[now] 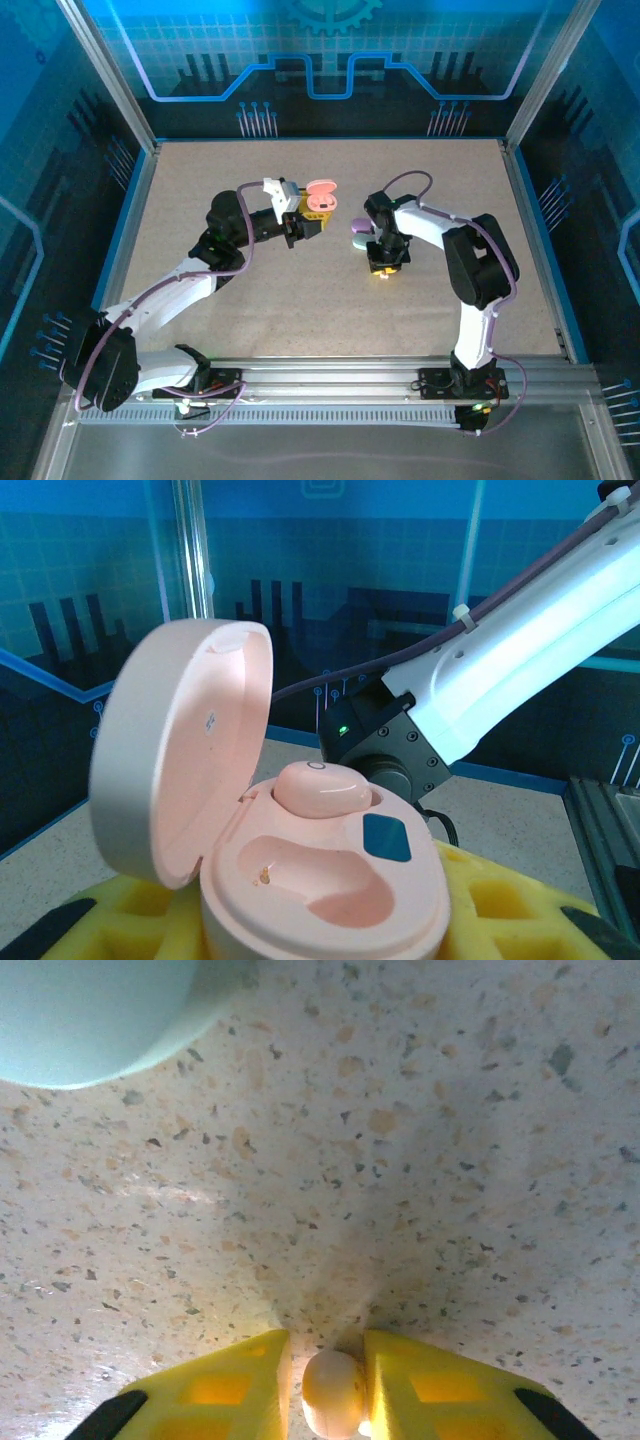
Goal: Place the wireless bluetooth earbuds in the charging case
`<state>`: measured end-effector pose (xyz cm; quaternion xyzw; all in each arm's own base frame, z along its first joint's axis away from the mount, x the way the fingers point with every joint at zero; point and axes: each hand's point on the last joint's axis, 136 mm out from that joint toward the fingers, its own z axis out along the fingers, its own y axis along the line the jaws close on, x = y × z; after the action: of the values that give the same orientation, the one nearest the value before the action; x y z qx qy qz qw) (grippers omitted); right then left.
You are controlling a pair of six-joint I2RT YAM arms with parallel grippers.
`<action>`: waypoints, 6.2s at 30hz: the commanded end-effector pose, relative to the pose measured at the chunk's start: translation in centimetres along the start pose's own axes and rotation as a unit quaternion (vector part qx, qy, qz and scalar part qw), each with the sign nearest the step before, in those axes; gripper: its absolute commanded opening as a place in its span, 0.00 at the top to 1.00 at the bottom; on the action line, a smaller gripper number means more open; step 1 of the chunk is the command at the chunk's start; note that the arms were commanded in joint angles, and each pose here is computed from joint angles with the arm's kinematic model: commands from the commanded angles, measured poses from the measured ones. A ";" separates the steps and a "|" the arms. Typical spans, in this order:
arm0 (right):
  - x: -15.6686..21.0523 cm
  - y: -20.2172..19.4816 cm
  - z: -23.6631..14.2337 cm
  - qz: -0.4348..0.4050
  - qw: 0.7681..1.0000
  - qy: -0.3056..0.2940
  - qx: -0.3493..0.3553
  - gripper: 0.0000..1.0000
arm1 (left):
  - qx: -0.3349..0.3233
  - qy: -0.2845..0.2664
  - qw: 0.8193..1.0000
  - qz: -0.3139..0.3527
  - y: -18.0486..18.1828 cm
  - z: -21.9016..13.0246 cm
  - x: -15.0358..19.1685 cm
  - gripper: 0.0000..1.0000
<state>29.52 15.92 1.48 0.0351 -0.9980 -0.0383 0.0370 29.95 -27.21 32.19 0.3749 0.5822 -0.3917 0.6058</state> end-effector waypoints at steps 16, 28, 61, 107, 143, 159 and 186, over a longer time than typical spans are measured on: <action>0.6 0.3 -0.6 -0.020 1.000 0.007 0.013 0.81 | -0.001 -0.010 1.000 0.019 -0.4 -0.2 -0.8 0.71; -1.5 6.1 -15.5 0.002 0.922 -0.152 -0.355 0.81 | -0.015 -0.010 1.000 0.021 0.2 0.0 -0.5 0.71; 3.7 10.7 -33.8 -0.139 0.785 -0.246 -0.551 0.81 | -0.051 0.011 0.995 0.082 0.7 2.7 2.2 0.72; 1.1 15.1 -30.0 -0.132 0.852 -0.277 -0.424 0.81 | -0.045 -0.005 0.996 0.072 -0.2 4.6 2.2 0.72; 1.3 14.2 -29.7 -0.130 0.876 -0.294 -0.360 0.71 | -0.048 -0.015 0.996 0.069 -0.3 4.4 1.6 0.72; 1.7 14.0 -30.5 -0.133 0.871 -0.304 -0.361 0.69 | -0.051 -0.011 0.996 0.070 -0.2 4.4 1.7 0.72; 3.0 11.7 -34.5 -0.140 0.817 -0.428 -0.361 0.62 | -0.049 -0.011 0.996 0.071 -0.4 4.2 1.8 0.72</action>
<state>28.15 26.00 35.05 0.1431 -0.8313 -0.4255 -0.3277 31.95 -31.07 28.22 0.3779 0.5992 -0.3200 0.6291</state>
